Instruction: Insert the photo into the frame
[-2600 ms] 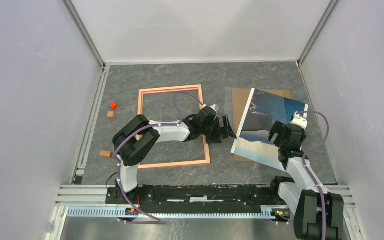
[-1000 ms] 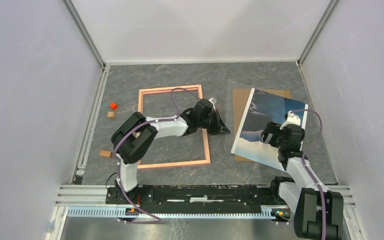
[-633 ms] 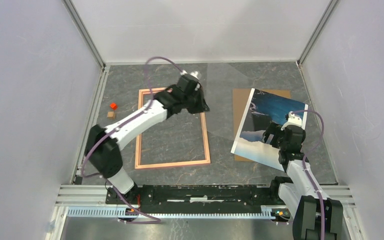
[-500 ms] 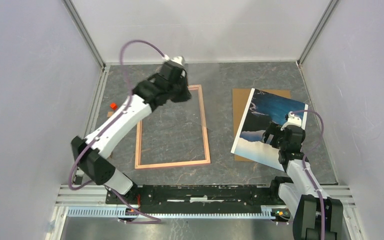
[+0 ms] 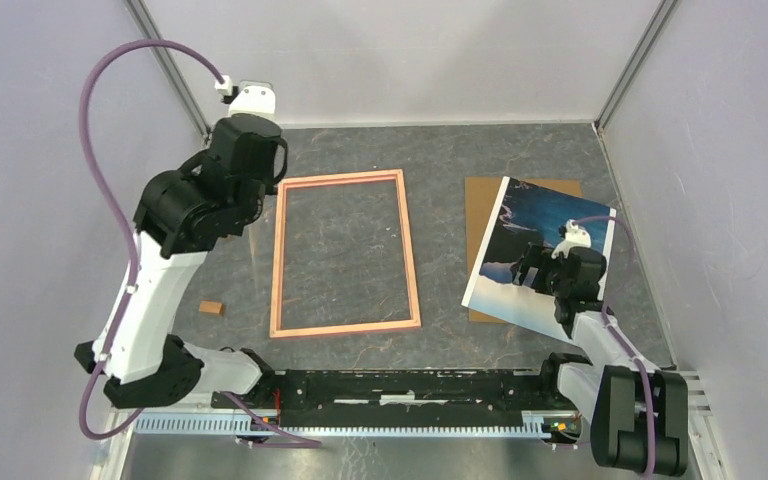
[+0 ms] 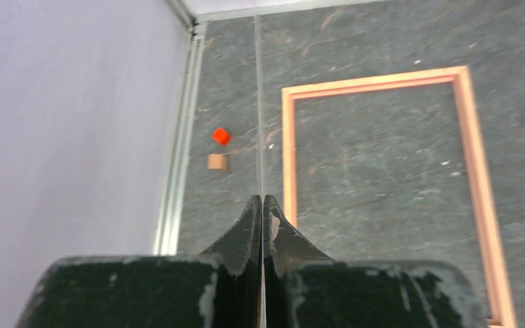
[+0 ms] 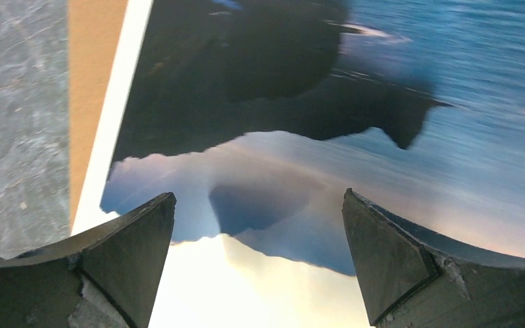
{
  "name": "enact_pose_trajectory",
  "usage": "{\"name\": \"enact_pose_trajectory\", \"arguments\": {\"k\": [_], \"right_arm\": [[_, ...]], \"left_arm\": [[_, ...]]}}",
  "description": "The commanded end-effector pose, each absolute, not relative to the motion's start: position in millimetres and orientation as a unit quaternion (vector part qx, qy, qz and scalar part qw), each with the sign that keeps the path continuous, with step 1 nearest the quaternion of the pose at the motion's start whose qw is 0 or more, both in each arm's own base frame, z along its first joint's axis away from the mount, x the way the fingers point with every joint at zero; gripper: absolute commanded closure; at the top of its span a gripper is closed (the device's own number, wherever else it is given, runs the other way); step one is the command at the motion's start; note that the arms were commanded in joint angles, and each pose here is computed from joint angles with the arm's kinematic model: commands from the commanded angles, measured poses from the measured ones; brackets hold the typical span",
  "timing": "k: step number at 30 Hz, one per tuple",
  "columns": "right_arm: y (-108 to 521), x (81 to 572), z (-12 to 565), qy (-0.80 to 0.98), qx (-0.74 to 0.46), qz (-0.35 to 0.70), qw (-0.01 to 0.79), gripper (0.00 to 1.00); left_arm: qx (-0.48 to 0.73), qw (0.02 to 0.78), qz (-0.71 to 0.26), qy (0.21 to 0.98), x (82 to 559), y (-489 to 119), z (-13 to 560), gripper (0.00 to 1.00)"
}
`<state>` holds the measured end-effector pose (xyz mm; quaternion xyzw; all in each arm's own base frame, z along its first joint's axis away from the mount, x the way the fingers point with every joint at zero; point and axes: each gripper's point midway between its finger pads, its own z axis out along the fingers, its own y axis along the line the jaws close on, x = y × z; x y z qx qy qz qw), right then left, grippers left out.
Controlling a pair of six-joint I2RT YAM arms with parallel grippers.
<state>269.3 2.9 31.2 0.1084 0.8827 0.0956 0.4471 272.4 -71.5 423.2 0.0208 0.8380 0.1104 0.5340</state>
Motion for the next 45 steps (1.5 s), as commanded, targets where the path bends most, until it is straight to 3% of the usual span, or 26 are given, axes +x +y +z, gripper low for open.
{"name": "enact_pose_trajectory", "arguments": {"k": [1,9,13,18,45], "right_arm": [[45.8,272.5,35.7,0.882,0.04,0.174,0.436,0.02],[107.5,261.4,49.8,0.864,0.068,0.287,0.408,0.02],[124.3,265.3,75.5,0.838,0.081,0.345,0.415,0.02],[114.9,280.5,90.6,0.84,0.058,0.306,0.443,0.02],[112.4,271.9,63.4,0.86,0.006,0.286,0.422,0.02]], "left_arm": [[0.081,0.458,0.241,0.852,281.9,-73.3,386.1,0.98],[0.144,0.4,0.355,0.833,282.0,-134.6,309.7,0.98],[0.156,0.372,0.36,0.841,277.6,-174.9,247.3,0.98],[0.184,0.346,0.346,0.852,271.6,-220.1,186.5,0.98],[0.248,0.324,0.206,0.889,253.8,-315.2,113.1,0.98]]}}
